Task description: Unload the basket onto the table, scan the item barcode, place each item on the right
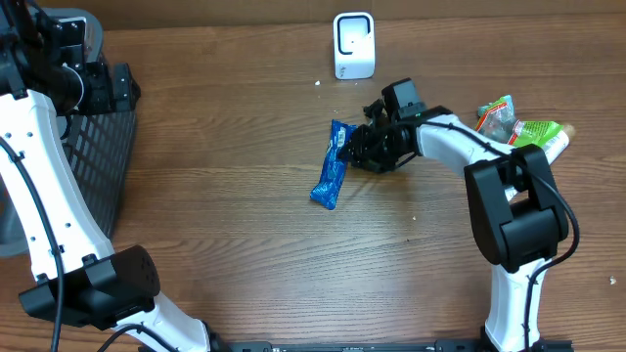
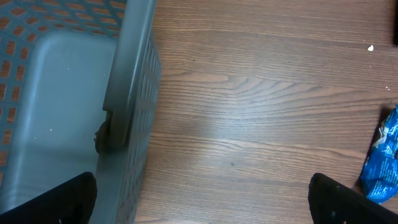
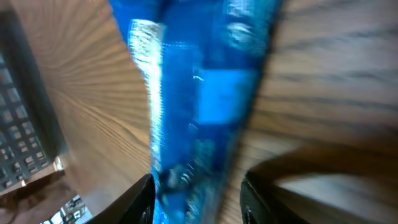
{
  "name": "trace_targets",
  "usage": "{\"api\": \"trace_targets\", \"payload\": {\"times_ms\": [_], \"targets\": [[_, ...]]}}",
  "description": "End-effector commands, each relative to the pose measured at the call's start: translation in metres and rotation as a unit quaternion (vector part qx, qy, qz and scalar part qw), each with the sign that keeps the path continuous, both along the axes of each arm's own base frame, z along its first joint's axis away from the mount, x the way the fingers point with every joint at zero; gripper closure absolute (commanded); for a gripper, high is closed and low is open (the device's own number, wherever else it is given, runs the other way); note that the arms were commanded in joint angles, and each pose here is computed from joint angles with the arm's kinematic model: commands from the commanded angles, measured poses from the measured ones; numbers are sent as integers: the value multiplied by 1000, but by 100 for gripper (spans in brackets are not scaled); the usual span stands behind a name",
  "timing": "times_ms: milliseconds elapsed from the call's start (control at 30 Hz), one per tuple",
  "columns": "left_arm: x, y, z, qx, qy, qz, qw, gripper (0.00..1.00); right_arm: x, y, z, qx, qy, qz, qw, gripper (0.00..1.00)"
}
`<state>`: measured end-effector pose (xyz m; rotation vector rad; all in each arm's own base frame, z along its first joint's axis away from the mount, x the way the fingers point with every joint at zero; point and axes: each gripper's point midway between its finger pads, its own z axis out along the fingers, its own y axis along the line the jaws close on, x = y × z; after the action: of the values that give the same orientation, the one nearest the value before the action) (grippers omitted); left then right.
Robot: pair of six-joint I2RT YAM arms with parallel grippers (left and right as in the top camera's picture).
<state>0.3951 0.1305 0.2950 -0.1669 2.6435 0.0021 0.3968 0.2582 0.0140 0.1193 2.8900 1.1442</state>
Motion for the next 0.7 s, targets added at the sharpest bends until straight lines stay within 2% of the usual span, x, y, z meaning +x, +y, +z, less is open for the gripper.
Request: {"api": "trace_targets", "payload": {"times_ms": [0,333,500,667], "targets": [[-2,-5,8,5,-10,-15,1000,0,-10,12,-8,-7,13,-6,1000,54],[-2,-5,8,5,-10,-15,1000,1,-17,7,-22,-43,41,-41,997,73],[-2,-5,8,5,-10,-15,1000,0,-22,19,-11,1,28,4,1000,96],[-2,-5,8,5,-10,-15,1000,1,-21,20,23,51,-34,69,996,96]]}}
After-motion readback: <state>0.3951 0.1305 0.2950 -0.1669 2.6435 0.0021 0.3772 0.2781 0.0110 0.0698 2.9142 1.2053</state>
